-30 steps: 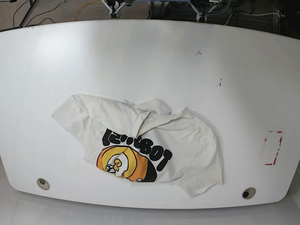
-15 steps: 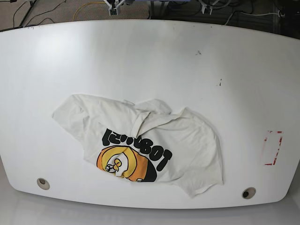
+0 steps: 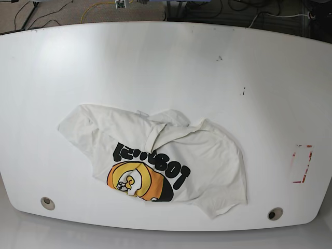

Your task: Layout the t-shirt on the table in an organized manner, then fold the t-shirt properly

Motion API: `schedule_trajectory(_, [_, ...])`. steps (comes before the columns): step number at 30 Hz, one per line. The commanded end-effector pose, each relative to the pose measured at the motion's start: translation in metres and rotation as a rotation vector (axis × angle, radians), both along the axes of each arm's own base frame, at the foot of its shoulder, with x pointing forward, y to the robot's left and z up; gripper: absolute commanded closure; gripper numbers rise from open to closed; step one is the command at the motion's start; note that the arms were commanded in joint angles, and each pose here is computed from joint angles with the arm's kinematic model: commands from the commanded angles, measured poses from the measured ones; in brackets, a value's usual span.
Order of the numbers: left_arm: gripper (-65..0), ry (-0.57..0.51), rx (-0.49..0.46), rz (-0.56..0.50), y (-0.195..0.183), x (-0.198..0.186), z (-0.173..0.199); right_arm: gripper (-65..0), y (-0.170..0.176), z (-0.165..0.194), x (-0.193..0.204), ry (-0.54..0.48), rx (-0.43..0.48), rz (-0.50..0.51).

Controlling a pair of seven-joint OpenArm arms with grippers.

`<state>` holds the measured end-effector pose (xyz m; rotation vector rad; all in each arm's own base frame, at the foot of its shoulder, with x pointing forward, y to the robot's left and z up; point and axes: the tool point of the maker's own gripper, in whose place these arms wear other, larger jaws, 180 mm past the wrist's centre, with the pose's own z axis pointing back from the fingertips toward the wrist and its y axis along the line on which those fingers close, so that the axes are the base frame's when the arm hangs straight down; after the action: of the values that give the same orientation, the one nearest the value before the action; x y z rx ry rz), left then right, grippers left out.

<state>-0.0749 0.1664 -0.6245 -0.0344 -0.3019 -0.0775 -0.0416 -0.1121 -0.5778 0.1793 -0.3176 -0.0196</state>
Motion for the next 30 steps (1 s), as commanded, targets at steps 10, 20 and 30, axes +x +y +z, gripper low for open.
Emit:
schedule_trajectory(10, [-13.2,-0.089,0.009,-0.009,0.014,-0.027,0.021,-18.7,-0.002,0.036,-0.022,-0.034,-0.017,-0.001])
schedule_trajectory(20, [-13.2,-0.184,0.017,-0.033,0.022,-0.027,0.04,-18.7,-0.006,0.053,-0.035,-0.032,-0.043,-0.054])
schedule_trajectory(30, [-13.2,-0.325,0.043,-0.097,0.026,0.003,0.072,-18.7,-0.003,0.053,-0.037,-0.028,-0.036,-0.055])
